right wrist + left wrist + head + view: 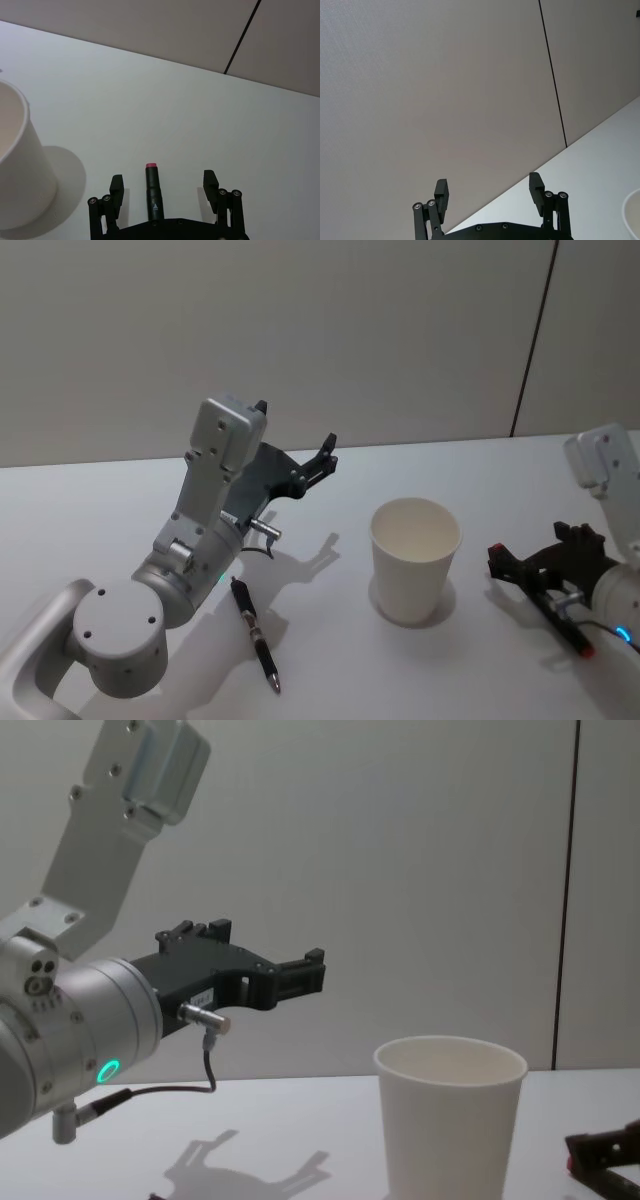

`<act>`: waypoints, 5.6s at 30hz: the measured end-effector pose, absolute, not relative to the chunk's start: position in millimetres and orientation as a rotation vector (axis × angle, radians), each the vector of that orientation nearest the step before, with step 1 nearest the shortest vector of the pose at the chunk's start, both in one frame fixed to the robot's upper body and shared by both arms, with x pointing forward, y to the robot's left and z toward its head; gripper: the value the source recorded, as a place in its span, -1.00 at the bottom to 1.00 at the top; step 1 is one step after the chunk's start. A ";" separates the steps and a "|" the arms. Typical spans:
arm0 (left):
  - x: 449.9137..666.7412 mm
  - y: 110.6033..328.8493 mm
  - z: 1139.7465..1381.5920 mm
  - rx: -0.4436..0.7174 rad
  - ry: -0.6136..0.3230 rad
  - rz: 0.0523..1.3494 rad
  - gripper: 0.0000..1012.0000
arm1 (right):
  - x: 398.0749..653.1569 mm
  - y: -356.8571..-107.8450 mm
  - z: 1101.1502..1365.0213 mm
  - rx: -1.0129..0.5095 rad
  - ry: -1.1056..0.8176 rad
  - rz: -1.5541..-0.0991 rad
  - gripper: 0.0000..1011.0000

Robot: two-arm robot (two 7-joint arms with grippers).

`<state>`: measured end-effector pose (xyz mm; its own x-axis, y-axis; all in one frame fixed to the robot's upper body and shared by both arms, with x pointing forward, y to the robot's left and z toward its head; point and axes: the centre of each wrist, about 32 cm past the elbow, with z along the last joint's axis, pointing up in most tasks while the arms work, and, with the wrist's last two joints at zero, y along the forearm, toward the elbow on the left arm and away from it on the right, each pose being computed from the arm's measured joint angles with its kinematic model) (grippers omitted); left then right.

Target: Place the pen into the pen holder.

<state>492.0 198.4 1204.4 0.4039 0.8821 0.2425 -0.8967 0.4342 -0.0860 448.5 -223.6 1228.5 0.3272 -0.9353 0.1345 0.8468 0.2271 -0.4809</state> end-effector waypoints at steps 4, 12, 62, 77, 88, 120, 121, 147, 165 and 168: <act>492.0 198.4 1204.4 0.061 -0.268 1.124 0.98 | 447.9 -217.6 1222.4 -0.529 0.185 -1.236 0.98; 492.0 198.4 1204.4 0.061 -0.268 1.124 0.98 | 447.2 -207.3 1210.5 -0.546 0.155 -1.233 0.98; 492.0 198.4 1204.4 0.061 -0.268 1.124 0.98 | 452.6 -204.0 1183.8 -0.571 0.188 -1.265 0.79; 492.0 198.4 1204.4 0.061 -0.268 1.124 0.98 | 452.5 -204.4 1183.5 -0.570 0.189 -1.267 0.63; 492.0 198.4 1204.4 0.061 -0.268 1.124 0.98 | 453.0 -206.9 1183.8 -0.536 0.215 -1.269 0.48; 492.0 198.4 1204.4 0.061 -0.268 1.124 0.98 | 453.3 -214.7 1183.7 -0.507 0.279 -1.287 0.98; 492.0 198.4 1204.4 0.061 -0.268 1.124 0.98 | 453.3 -214.7 1183.7 -0.507 0.280 -1.287 0.99; 492.0 198.4 1204.4 0.061 -0.268 1.124 0.98 | 452.7 -213.7 1183.0 -0.503 0.287 -1.276 0.52; 492.0 198.4 1204.4 0.061 -0.268 1.124 0.98 | 452.7 -213.8 1183.0 -0.503 0.287 -1.276 0.32; 492.0 198.4 1204.4 0.061 -0.268 1.124 0.98 | 452.8 -213.8 1183.1 -0.502 0.287 -1.276 0.27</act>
<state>492.0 198.4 1204.4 0.4041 0.8820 0.2425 -0.8966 0.4344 -0.0859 452.8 -213.8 1183.1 0.2762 -0.9586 0.0692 0.8363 0.2042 -0.5088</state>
